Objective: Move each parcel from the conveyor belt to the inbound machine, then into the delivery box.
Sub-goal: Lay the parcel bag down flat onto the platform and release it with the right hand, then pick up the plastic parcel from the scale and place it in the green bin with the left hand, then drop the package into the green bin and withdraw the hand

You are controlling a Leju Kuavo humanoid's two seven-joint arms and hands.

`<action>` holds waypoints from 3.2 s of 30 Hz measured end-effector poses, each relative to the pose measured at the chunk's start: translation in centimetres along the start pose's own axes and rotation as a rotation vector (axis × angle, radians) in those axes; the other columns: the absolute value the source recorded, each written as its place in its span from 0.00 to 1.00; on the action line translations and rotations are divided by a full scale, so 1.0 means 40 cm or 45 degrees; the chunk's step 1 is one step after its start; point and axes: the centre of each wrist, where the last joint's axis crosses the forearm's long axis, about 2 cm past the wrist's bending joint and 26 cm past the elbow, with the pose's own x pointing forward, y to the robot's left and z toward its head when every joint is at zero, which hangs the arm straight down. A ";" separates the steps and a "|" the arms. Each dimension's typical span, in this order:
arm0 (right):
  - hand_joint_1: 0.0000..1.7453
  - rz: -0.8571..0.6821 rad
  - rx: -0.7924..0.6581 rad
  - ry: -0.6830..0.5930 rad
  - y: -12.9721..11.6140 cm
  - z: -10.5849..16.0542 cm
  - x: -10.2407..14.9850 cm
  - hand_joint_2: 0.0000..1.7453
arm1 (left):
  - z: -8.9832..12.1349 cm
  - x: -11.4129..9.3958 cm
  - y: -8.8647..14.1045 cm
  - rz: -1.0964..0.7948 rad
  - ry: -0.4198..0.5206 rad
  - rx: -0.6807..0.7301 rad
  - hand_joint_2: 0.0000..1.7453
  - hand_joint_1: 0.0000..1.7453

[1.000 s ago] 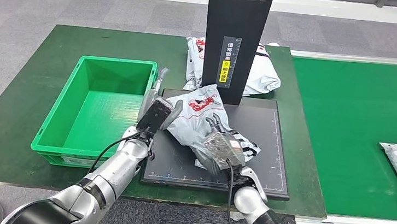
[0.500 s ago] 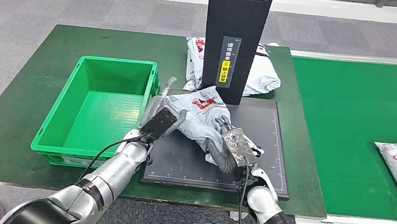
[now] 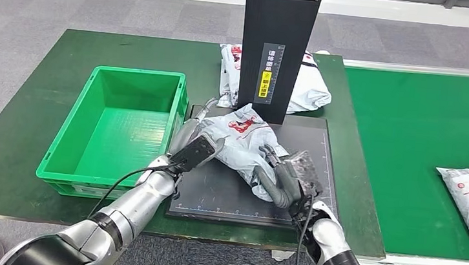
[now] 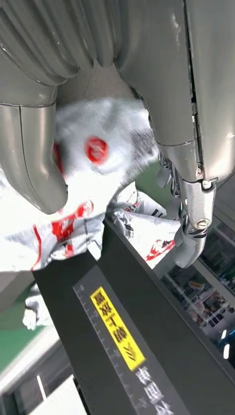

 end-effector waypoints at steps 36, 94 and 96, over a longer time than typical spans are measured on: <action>0.00 0.075 -0.529 -0.367 -0.094 0.000 0.075 0.00 | 0.029 -0.001 -0.046 -0.870 -0.036 -0.244 1.00 1.00; 0.00 0.017 -0.651 -0.182 -0.105 0.080 0.012 0.00 | 0.080 -0.112 0.449 -1.403 0.437 0.560 1.00 0.00; 0.00 0.020 -0.652 -0.179 -0.108 0.091 0.013 0.00 | 0.098 -0.137 0.432 -1.367 0.418 0.453 1.00 0.00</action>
